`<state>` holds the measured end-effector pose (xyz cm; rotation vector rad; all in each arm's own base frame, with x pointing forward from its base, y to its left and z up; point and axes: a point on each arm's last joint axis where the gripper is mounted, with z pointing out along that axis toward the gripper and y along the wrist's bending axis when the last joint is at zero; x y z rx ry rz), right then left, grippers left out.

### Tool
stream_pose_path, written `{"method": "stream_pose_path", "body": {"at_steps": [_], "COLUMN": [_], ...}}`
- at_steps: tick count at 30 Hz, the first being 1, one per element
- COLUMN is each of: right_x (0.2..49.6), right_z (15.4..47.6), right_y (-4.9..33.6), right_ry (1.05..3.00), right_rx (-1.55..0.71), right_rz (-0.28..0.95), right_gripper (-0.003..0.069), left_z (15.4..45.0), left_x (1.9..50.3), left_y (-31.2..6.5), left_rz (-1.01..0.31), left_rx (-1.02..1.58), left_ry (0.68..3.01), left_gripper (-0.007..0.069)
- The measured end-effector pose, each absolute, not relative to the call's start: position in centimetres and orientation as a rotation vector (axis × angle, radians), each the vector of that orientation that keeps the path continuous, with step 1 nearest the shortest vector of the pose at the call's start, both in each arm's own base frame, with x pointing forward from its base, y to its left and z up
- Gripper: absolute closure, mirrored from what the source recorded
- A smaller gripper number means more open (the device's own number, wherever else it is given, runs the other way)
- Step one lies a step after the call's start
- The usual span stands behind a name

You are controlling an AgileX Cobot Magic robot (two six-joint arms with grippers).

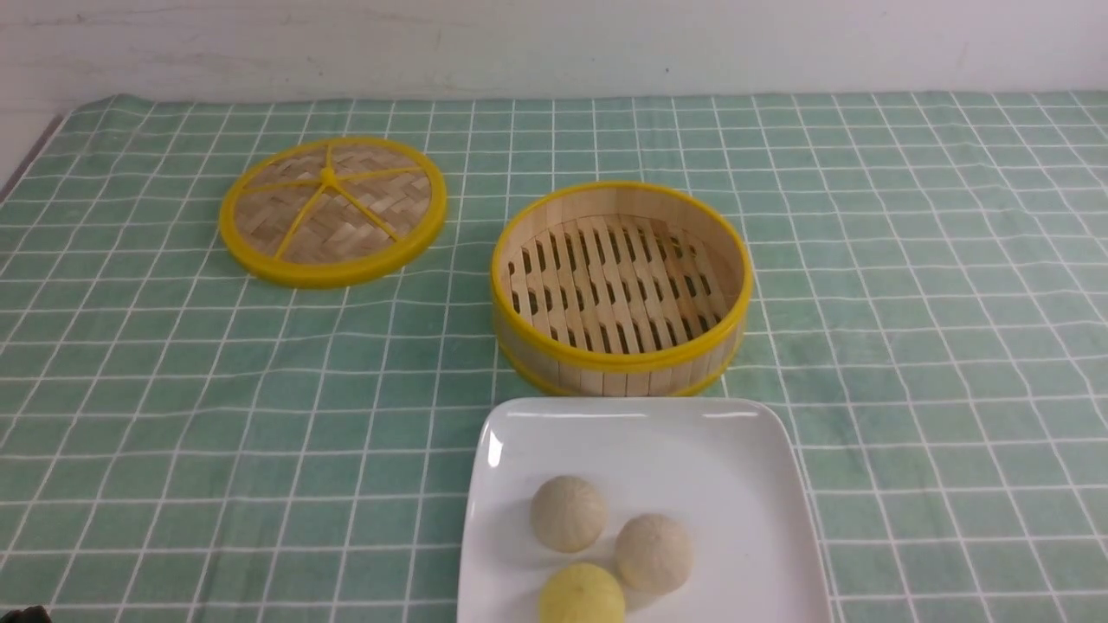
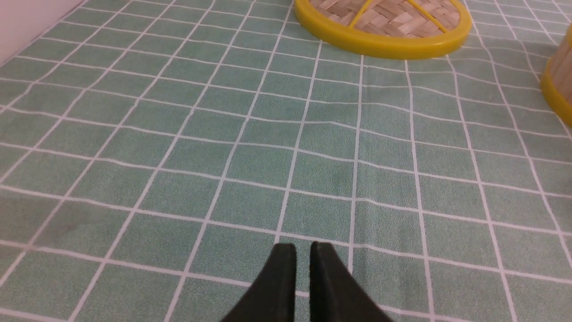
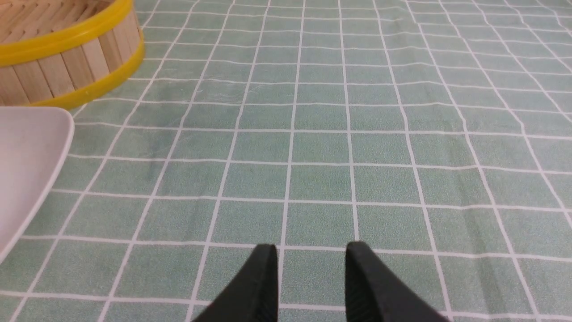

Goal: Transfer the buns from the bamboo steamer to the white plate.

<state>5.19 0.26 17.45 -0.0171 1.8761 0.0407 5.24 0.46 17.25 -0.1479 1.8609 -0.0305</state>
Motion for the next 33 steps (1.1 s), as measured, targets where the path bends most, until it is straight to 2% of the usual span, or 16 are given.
{"method": "stream_pose_path", "body": {"at_steps": [33], "right_x": [5.19], "right_z": [17.45], "right_y": [0.26], "right_ry": [1.876], "right_rx": [-0.017], "right_rz": [0.041], "right_gripper": [0.0419], "left_z": [17.27], "left_x": [5.24], "left_y": [0.57], "left_rz": [0.002], "left_rx": [-0.127], "left_ry": [1.861], "left_gripper": [0.0507]}}
